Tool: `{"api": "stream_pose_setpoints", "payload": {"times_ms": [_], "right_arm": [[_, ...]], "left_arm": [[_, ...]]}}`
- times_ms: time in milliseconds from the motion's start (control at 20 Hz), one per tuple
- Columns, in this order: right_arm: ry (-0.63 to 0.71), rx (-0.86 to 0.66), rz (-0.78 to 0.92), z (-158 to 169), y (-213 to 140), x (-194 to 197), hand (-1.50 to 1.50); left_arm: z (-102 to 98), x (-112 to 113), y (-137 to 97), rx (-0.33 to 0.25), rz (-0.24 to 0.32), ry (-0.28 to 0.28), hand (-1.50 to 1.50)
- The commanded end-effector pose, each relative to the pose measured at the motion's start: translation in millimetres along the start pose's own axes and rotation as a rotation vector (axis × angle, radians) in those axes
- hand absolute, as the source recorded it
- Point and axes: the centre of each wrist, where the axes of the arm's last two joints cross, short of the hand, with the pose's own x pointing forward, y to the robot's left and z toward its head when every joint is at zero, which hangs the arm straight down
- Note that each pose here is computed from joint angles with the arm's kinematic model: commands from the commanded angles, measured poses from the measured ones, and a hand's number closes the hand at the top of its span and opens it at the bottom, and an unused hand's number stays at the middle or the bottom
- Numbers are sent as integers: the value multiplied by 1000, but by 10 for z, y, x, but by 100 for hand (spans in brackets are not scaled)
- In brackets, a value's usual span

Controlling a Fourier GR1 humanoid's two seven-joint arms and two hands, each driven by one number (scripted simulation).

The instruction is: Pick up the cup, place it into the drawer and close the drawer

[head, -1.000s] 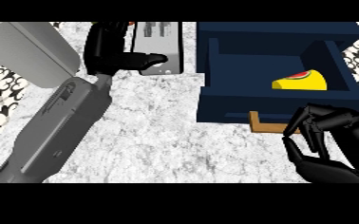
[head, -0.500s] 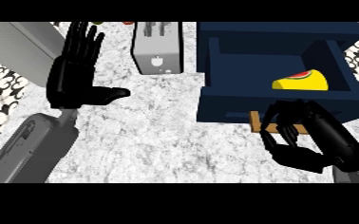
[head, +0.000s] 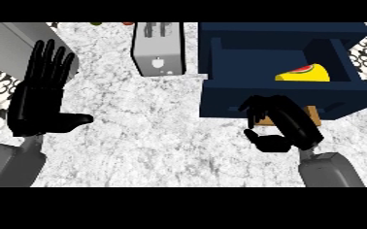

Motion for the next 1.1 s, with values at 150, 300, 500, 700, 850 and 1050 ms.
{"api": "stream_pose_setpoints", "payload": {"times_ms": [150,300,500,700,850,1050], "right_arm": [[63,84,106,-376,134,-289,-150],[69,92,85,-463,558,-393,-150],[98,116,81,-659,399,-597,-150],[115,92,58,-882,344,-766,-150],[106,100,-8,-964,64,-872,-150],[118,110,-5,-1075,13,-916,-150]], "left_arm": [[149,78,302,17,11,8,-150],[293,-27,370,16,18,0,-150],[280,113,511,1,25,-1,-150],[258,84,597,-8,31,-7,-150],[364,6,596,-15,30,-11,-150],[332,43,584,-11,40,5,-150]]}}
